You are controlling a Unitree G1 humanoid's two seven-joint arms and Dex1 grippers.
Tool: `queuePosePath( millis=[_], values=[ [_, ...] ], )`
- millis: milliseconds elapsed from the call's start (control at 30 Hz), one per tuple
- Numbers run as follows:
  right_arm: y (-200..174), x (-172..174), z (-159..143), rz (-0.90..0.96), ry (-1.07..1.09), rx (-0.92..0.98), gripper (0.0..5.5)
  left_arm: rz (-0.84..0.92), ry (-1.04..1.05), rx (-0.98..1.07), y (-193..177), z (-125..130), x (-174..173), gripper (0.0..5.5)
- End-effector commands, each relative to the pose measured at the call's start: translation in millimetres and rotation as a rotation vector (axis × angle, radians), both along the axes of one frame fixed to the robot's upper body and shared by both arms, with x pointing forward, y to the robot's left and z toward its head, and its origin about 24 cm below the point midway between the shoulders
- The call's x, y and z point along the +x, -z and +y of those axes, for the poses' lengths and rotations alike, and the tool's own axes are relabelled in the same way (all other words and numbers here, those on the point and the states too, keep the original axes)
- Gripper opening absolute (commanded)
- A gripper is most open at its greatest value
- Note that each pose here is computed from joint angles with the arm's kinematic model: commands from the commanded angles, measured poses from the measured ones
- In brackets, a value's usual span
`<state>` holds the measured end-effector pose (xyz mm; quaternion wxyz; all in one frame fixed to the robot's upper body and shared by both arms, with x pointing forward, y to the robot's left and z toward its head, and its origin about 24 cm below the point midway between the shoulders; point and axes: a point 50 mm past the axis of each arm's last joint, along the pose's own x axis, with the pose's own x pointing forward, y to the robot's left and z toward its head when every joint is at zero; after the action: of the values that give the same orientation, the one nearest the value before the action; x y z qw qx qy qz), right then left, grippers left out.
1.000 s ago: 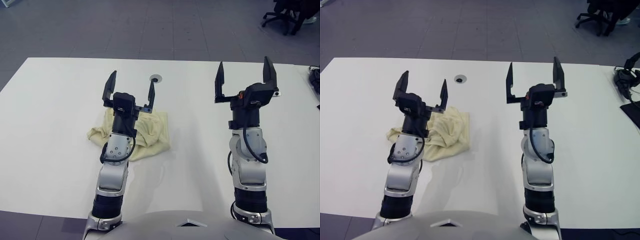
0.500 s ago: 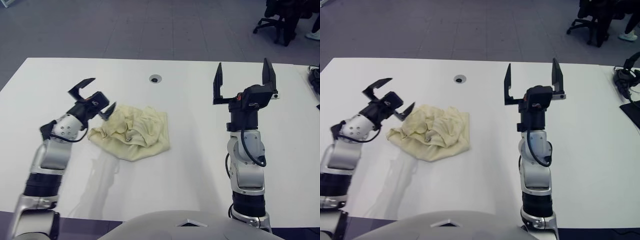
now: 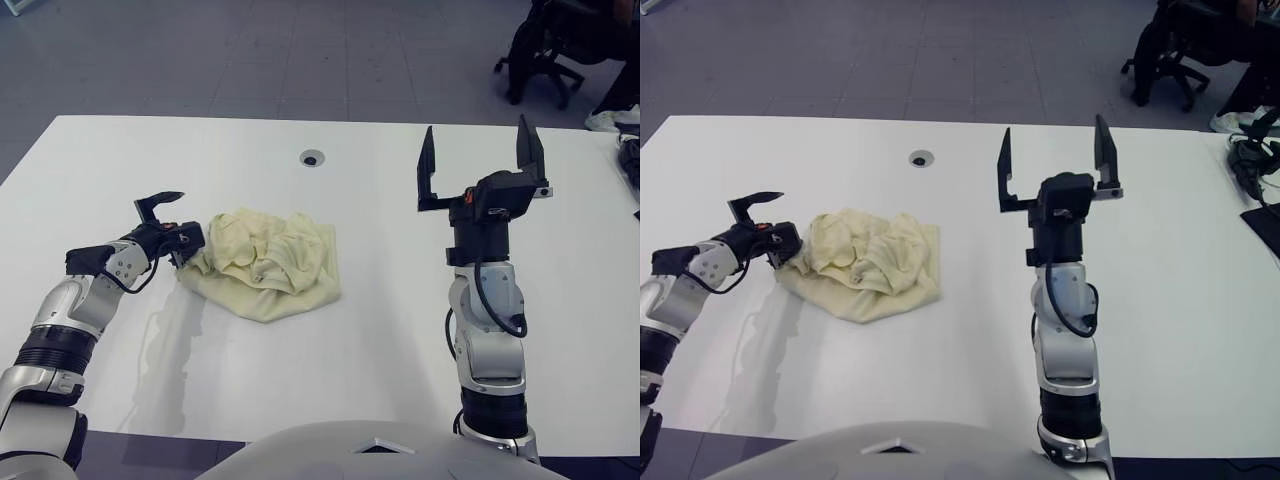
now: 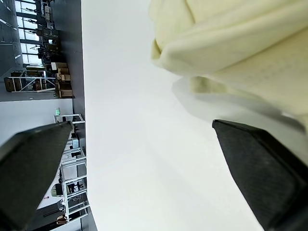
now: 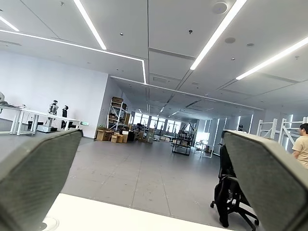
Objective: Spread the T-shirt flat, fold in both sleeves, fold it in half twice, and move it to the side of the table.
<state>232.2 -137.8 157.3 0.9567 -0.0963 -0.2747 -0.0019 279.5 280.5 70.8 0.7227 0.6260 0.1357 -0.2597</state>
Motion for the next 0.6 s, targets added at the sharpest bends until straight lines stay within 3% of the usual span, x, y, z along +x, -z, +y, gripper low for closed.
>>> queuePosePath(
  millis=[33,600],
  values=[
    [-0.7,-2.2,1.9,-0.002,-0.003,-0.009,5.36,0.227,0.097,-0.055,45.6,-27.0,-32.2,5.4],
    [1.2,0.7,10.1,-0.004,-0.02,-0.06,5.36,0.382,0.286,-0.311,56.0,-117.1,-87.2,5.4]
  ],
)
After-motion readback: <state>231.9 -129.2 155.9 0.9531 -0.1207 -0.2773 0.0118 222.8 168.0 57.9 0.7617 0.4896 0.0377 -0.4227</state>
